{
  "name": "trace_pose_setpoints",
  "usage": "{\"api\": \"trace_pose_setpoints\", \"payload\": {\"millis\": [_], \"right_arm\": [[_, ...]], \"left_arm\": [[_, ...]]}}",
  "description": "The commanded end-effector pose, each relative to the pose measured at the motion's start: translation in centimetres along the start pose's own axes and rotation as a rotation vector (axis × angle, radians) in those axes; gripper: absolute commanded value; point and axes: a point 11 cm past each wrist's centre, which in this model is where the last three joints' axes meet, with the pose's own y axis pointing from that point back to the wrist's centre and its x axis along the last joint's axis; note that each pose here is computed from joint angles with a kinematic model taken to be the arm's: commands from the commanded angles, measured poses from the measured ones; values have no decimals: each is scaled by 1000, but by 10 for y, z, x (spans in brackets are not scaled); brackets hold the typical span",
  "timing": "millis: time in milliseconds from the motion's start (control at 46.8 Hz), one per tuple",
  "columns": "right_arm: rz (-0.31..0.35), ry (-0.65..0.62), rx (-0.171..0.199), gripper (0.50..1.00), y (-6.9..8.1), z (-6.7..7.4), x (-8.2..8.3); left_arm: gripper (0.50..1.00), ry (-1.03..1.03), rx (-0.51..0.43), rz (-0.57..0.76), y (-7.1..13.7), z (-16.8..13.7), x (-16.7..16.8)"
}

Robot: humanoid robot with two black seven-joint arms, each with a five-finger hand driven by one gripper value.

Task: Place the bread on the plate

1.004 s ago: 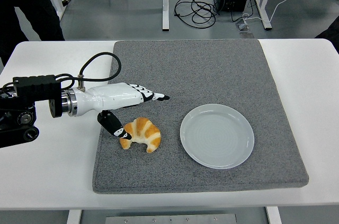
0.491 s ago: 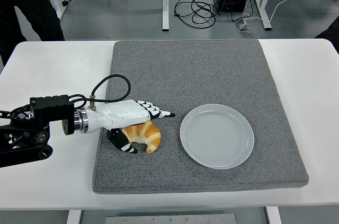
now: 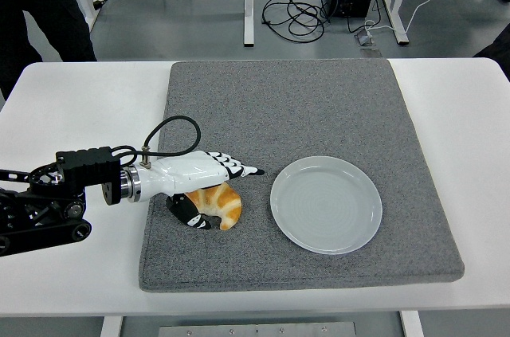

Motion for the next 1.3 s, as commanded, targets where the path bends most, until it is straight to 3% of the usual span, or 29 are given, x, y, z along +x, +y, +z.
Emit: {"api": "trace_pose_setpoints", "payload": {"millis": [0, 128, 748, 855, 1026, 1068, 1282], "right_arm": [[-1, 0, 0, 1000, 0, 0, 0], [0, 0, -1, 1000, 0, 0, 0], [0, 0, 0, 1000, 0, 0, 0], [-1, 0, -1, 1000, 0, 0, 0], [0, 0, 0, 1000, 0, 0, 0], [0, 0, -1, 1000, 0, 0, 0], [0, 0, 0, 1000, 0, 0, 0]], "left_arm": [[965, 1, -1, 4, 0, 0, -1], [936, 1, -3, 14, -1, 1, -1], [925, -10, 25, 26, -2, -9, 2], [824, -10, 14, 25, -6, -5, 1], [607, -3, 18, 19, -6, -6, -2], [507, -3, 19, 17, -6, -6, -3], [500, -20, 11, 24, -5, -6, 4]]}}
